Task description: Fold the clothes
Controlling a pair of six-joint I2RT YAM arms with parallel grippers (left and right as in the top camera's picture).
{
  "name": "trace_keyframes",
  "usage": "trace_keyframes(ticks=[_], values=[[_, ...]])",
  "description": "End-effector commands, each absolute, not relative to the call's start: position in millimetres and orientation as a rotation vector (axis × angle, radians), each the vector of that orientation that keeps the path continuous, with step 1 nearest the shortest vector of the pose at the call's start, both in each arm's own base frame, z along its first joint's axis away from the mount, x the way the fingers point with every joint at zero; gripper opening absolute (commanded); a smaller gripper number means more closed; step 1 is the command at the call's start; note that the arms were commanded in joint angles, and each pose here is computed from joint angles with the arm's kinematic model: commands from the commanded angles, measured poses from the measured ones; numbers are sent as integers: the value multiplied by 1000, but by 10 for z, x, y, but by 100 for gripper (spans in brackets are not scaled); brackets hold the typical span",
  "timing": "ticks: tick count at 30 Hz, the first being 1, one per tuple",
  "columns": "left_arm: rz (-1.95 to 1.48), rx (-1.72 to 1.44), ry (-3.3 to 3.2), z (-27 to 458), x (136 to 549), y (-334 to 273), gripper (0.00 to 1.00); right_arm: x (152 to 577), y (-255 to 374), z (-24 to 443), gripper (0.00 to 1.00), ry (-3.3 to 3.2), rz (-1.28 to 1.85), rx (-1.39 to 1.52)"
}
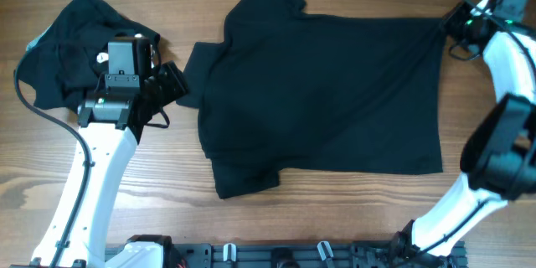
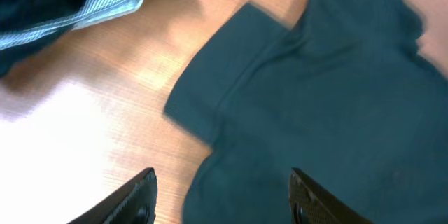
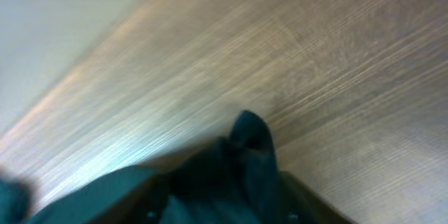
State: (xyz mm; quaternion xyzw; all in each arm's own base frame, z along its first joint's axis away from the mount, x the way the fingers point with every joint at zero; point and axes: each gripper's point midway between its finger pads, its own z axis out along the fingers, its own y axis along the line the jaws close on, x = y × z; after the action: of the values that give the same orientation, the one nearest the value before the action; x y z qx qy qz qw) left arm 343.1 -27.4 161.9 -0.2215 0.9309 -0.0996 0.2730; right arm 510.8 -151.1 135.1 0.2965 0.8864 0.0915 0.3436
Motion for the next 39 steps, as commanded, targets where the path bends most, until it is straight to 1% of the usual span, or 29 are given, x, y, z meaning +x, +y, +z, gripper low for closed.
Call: trace_keyframes(ticks=[1, 2, 3, 5, 6, 7, 8, 10, 12, 14, 17, 19, 20, 22, 23, 27, 29, 32, 34, 36, 39], values=[[-237, -586, 2610, 1447, 3181, -282, 59, 4853, -1224, 2541, 60, 2165, 332, 615], [-227, -576, 2634, 1314, 3153, -281, 55, 4634, -1139, 2675, 61, 2181, 356, 662], [-215, -527, 2653, 1176, 3164, -286, 50, 4478, -1069, 2705, 61, 2209, 375, 695], [-224, -484, 2692, 817, 3219, -324, 36, 4239, -933, 2611, 62, 2299, 422, 738], [-269, -455, 2703, 697, 3261, -392, 33, 4207, -926, 2580, 62, 2316, 421, 746], [-344, -421, 2711, 570, 3331, -496, 32, 4164, -973, 2504, 65, 2341, 380, 772], [-376, -415, 2714, 399, 3451, -544, 34, 4153, -1033, 2460, 71, 2349, 335, 792], [-377, -413, 2708, 191, 3588, -553, 37, 4133, -1110, 2345, 74, 2378, 278, 825], [-373, -419, 2727, 36, 3613, -555, 37, 4123, -1111, 2151, 73, 2443, 270, 829], [-366, -427, 2758, -34, 3558, -551, 35, 4081, -1039, 1681, 72, 2598, 301, 872], [-361, -435, 2783, -36, 3492, -545, 35, 4069, -790, 1035, 74, 2820, 391, 782], [-354, -443, 2811, -49, 3422, -540, 36, 4112, -776, 571, 70, 2891, 404, 858], [-353, -447, 2816, -19, 3395, -535, 36, 4169, -803, 459, 70, 2882, 404, 883], [-359, -444, 2789, 161, 3404, -525, 40, 4310, -864, 497, 70, 2819, 398, 865], [-373, -442, 2752, 326, 3441, -523, 42, 4359, -888, 549, 70, 2792, 392, 852], [-433, -395, 2594, 896, 3551, -559, 55, 4462, -1153, 586, 71, 2702, 255, 939], [-443, -379, 2540, 1087, 3559, -562, 57, 4573, -1191, 624, 71, 2657, 263, 911], [-451, -409, 2536, 1101, 3550, -559, 58, 4556, -1230, 615, 71, 2661, 228, 915], [-463, -444, 2535, 1099, 3546, -563, 58, 4402, -1277, 563, 71, 2703, 156, 980], [-472, -443, 2536, 1101, 3544, -574, 59, 4150, -1193, 483, 71, 2803, 157, 1024], [-472, -443, 2536, 1100, 3543, -574, 59, 4218, -1255, 379, 71, 2756, 126, 1018]])
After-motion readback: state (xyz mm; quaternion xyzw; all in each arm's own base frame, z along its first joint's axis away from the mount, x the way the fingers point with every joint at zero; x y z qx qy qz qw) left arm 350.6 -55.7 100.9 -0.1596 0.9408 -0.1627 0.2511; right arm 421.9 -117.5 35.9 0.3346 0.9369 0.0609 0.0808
